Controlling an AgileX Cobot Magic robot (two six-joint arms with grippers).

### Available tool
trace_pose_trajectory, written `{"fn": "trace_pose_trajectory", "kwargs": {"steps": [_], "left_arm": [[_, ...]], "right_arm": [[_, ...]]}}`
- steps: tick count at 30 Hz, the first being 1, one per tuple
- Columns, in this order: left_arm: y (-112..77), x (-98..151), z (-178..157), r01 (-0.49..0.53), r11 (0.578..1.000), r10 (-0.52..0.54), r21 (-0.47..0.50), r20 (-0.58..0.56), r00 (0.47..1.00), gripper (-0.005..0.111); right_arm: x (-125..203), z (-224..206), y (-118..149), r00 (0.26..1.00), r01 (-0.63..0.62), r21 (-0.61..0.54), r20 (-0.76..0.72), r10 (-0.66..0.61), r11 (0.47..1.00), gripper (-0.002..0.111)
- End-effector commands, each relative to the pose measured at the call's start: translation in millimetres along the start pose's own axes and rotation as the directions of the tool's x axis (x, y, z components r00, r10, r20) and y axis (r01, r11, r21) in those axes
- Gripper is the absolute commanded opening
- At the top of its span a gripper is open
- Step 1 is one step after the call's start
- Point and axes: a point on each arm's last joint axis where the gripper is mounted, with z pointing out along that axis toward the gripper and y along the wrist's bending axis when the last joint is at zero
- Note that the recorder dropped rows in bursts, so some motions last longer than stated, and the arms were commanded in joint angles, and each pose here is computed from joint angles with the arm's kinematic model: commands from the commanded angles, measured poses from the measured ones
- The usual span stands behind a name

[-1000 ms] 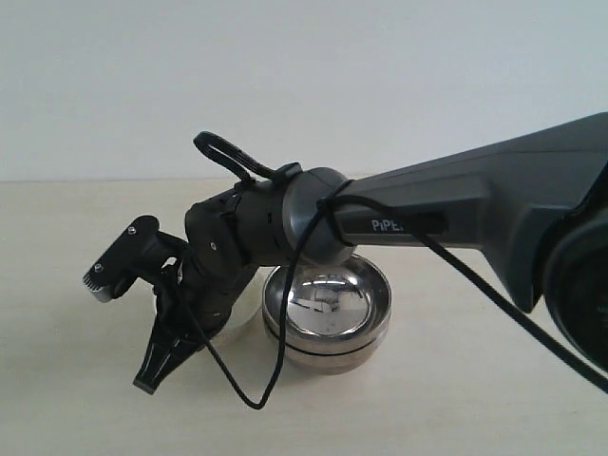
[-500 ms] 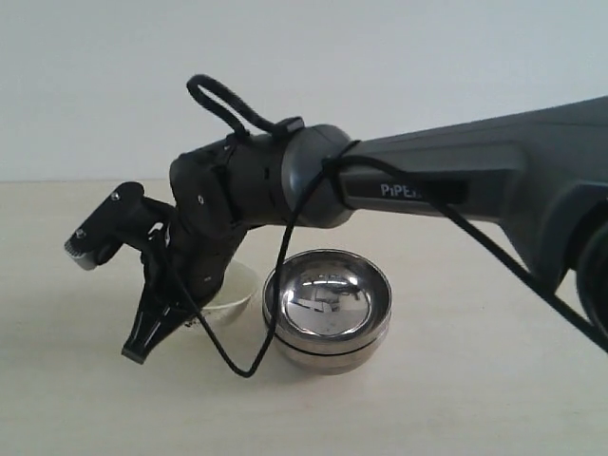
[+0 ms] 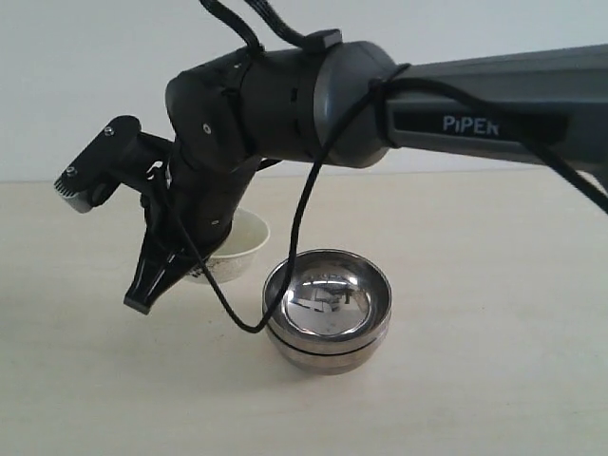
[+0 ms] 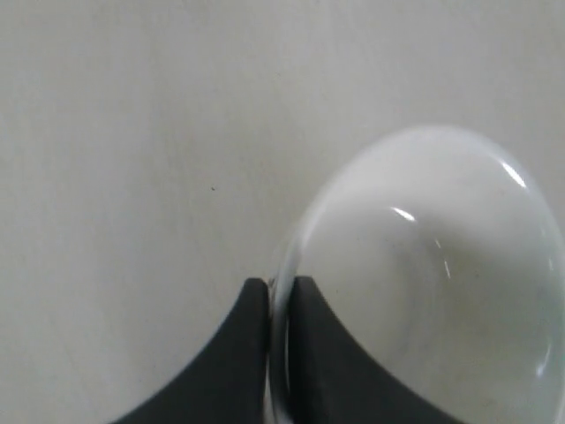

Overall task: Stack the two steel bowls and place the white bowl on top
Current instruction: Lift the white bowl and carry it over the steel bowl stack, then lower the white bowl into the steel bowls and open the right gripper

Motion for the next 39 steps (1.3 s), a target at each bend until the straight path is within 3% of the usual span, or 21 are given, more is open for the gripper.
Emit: {"fn": "trace_pose_trajectory", "kwargs": {"steps": [1,24,31,39], "left_arm": [[-0.1,0.3,0.0,0.017,1.0,-0.017,-0.001,0.007,1.0,0.004],[-0.1,0.3,0.0,0.017,1.0,-0.017,-0.001,0.007,1.0,0.004],[-0.1,0.3,0.0,0.017,1.0,-0.017,-0.001,0.007,1.0,0.004],[-0.1,0.3,0.0,0.017,1.0,-0.017,-0.001,0.007,1.0,0.004]], "right_arm": [[-2.4,-25.8,-10.9,1.0,-0.007,0.092,-0.011,0.008,0.996,0.0],[5.8,-70.5,-17.7,0.987,-0.131,0.162,-0.07,0.144,0.978,0.0],[30.3,-83.3,-17.7,0.982,-0.16,0.172,-0.072,0.174,0.972,0.0],[53.8,-69.6,-7.1,0.979,-0.138,0.156,-0.127,0.158,0.978,0.0]]}}
